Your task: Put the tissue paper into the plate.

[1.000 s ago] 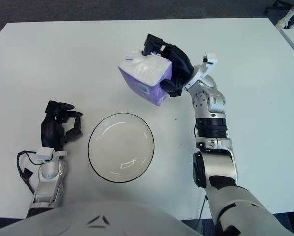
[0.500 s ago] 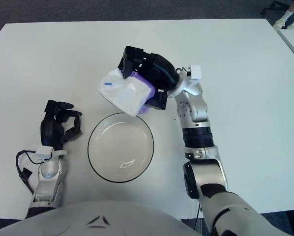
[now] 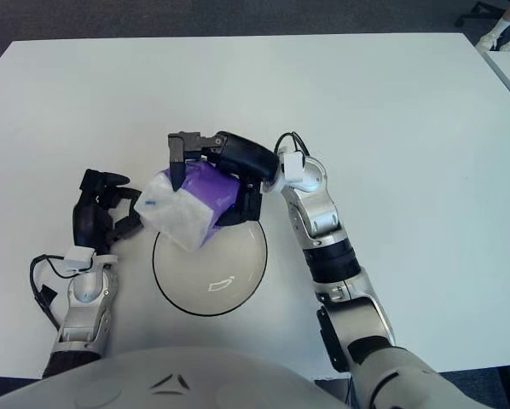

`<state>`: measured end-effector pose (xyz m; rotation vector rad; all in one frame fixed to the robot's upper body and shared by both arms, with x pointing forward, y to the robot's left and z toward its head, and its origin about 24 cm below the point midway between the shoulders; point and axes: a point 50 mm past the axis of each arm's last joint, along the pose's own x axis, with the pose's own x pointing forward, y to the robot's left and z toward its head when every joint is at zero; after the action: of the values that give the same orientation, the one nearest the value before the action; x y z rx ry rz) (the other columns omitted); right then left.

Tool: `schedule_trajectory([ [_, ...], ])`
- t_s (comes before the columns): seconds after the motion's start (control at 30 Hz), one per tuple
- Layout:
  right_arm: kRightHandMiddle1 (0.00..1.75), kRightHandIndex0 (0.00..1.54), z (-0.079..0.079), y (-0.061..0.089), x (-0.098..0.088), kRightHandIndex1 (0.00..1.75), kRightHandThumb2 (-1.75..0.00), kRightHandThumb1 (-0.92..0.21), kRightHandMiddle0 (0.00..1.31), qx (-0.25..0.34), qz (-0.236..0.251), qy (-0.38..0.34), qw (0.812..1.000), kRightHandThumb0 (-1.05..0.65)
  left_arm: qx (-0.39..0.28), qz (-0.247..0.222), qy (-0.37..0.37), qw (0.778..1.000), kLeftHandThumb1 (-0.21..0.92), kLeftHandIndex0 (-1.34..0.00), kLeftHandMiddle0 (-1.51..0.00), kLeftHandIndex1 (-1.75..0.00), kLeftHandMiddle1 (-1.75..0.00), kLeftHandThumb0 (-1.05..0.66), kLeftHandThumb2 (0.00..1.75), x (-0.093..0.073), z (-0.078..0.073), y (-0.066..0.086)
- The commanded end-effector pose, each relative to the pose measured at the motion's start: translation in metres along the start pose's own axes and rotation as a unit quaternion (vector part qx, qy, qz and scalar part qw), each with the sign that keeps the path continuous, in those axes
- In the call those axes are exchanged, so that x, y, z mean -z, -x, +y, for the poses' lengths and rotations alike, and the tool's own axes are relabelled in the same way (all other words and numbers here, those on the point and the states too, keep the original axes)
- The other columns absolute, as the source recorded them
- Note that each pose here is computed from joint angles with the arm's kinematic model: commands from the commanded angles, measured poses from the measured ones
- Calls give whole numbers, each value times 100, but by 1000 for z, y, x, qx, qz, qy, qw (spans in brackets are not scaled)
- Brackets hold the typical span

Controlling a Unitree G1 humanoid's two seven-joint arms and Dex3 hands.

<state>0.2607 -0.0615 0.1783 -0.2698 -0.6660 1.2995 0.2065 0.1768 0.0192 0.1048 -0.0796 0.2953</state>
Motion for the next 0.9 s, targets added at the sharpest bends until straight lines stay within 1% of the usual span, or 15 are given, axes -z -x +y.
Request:
schedule_trajectory([
  [0.0,175,93,6,3,-2,167,-175,9,69,-27,17,42,999,0,3,105,-36,994,53,-30,-62,-175,-140,0,97,38,3,26],
  [0.07,175,93,8,3,0,166,-175,9,70,-37,21,80,996,0,3,98,-37,994,51,-31,-63,-175,-140,0,98,34,1,26],
  [0.27,175,93,13,2,3,167,-175,9,70,-59,14,161,985,0,6,98,-44,994,51,-32,-64,-175,-138,-1,98,34,1,25],
  [0.4,175,92,13,1,3,168,-175,8,69,-53,-4,178,983,0,8,103,-50,993,53,-31,-63,-175,-136,-1,95,34,2,26],
  [0.43,175,92,13,1,3,169,-175,8,69,-47,-9,178,983,0,9,106,-51,993,53,-31,-63,-175,-136,-1,94,36,3,27],
  [0.5,174,91,13,1,2,172,-175,7,69,-34,-19,171,985,0,14,116,-53,992,54,-31,-63,-175,-136,-1,93,45,6,29],
  [0.53,172,90,12,2,2,173,-175,7,69,-25,-15,162,986,0,14,120,-50,991,54,-31,-63,-175,-136,-1,93,47,7,29],
  [0.57,171,86,12,3,1,173,-169,3,66,-20,-12,157,987,0,13,122,-48,991,55,-31,-62,-175,-135,-1,92,48,7,28],
  [0.63,169,73,12,4,2,174,-150,-14,56,-10,-3,143,990,-1,11,123,-44,991,57,-31,-62,-175,-134,0,90,49,7,28],
  [0.67,168,70,12,5,1,174,-147,-17,54,-5,-1,137,991,-1,10,122,-42,992,57,-31,-62,-175,-133,0,89,48,7,28],
  [0.73,168,62,12,5,0,174,-135,-27,47,3,2,131,991,-1,9,119,-38,992,57,-31,-62,-175,-133,0,88,46,7,28],
  [0.77,169,51,12,6,0,174,-126,-35,45,6,4,130,991,-9,9,119,-36,992,57,-31,-62,-175,-132,0,88,46,7,28],
  [0.8,171,34,12,6,-1,175,-110,-48,40,10,6,132,991,-19,8,119,-34,992,57,-32,-62,-175,-132,0,89,46,7,28],
  [0.83,173,22,12,6,-1,168,-89,-64,33,11,7,134,991,-25,8,119,-32,992,55,-33,-63,-175,-132,0,90,47,7,28],
  [0.87,173,18,11,6,-3,165,-82,-70,30,12,5,151,988,-27,7,120,-30,992,55,-33,-63,-175,-132,0,91,47,7,28],
])
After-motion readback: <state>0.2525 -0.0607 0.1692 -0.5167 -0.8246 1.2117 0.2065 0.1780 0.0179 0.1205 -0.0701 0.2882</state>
